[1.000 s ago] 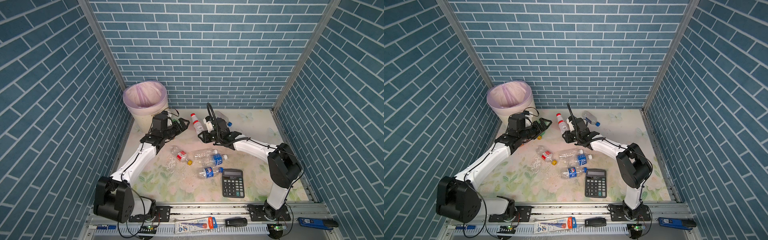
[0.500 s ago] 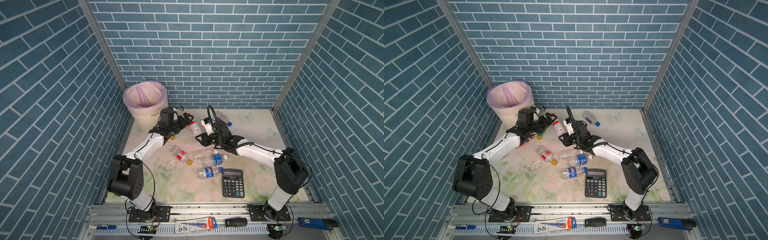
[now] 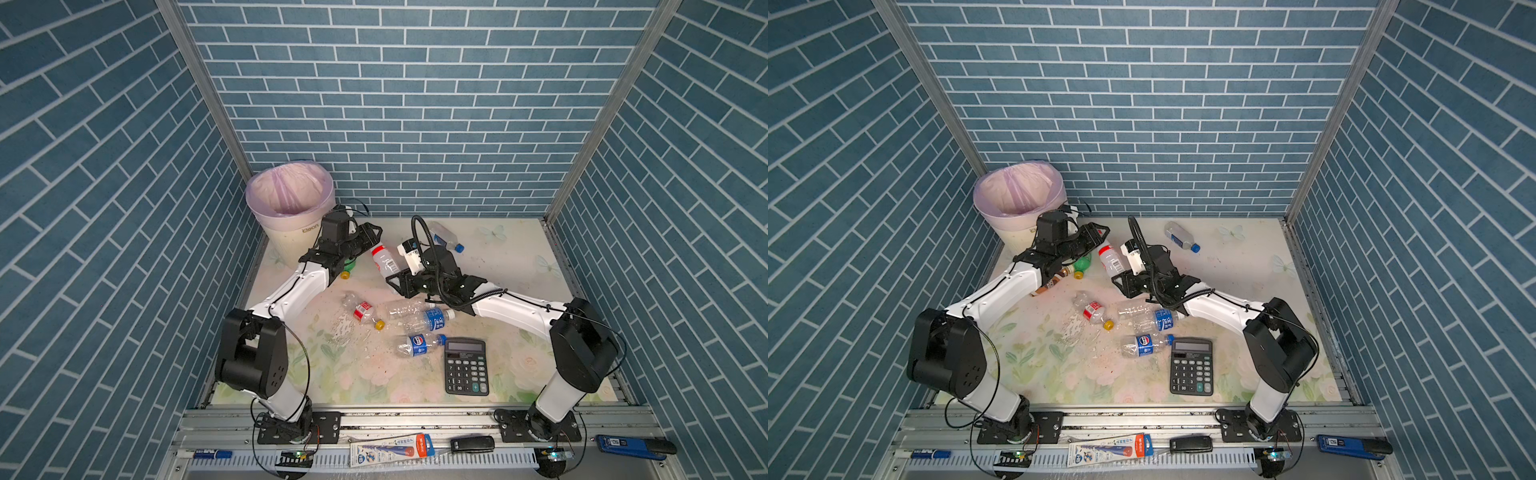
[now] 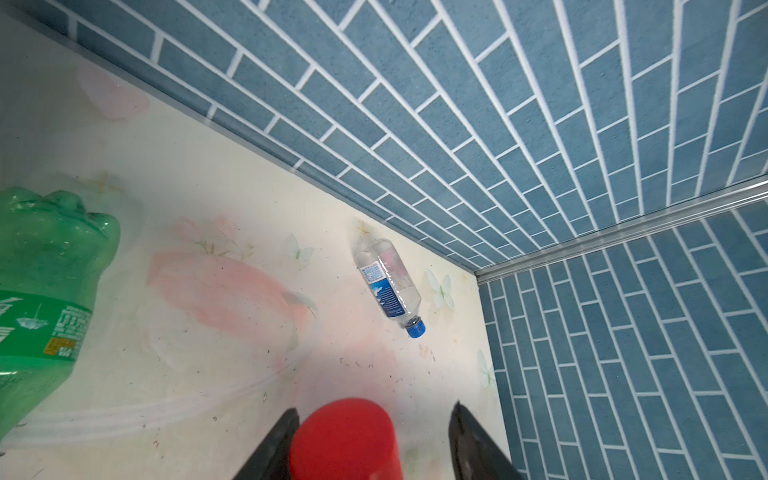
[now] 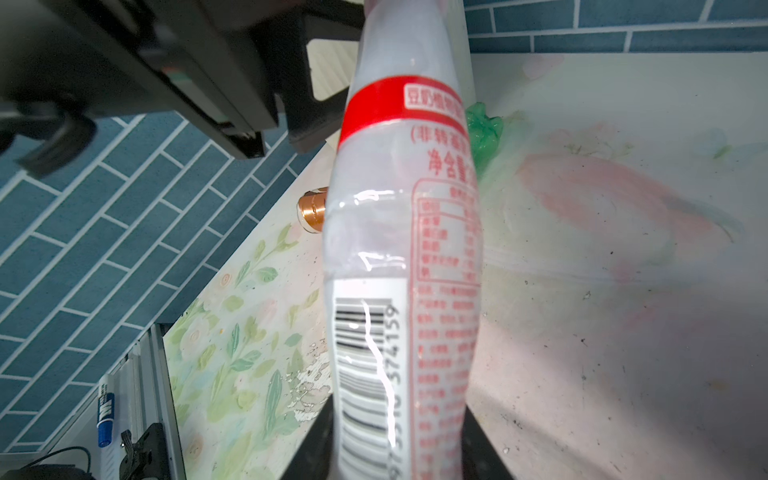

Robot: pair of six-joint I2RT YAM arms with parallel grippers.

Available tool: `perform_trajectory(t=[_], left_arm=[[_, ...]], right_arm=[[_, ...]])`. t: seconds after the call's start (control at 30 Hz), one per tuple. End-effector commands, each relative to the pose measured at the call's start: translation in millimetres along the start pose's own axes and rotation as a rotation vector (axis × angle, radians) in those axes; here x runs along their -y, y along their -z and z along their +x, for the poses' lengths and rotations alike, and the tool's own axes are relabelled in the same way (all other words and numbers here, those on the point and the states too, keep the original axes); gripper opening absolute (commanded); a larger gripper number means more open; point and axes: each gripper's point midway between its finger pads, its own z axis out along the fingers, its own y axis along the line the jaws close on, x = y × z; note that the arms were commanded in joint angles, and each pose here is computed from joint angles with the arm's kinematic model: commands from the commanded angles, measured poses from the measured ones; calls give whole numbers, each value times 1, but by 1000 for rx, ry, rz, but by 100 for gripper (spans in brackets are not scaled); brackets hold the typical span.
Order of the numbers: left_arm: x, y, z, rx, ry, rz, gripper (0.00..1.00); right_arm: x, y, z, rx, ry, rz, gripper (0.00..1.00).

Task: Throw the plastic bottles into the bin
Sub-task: 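Close the left gripper on the red cap while right gripper holds the bottle, then carry the red-cap bottle toward the bin with left gripper while right arm draws back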

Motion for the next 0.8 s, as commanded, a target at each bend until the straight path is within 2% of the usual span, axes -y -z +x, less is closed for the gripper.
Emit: perform_trajectory(t=[0.0,0.27,0.57,0.77], left_arm=[[0,2,0,12,-37,-8,58],[8,10,-6,31,-67,3,39],[14,18,-12,34,-99,-13,25],[19,32,-24,48,-188,-63,26]], right_arm=[[-13,9,-7,42,72,-24,38],[-14,5,1,30,87,-18,40],[-16,10,-3,50,108,-13,56],[-18,21,-10,79,123,-4,72]])
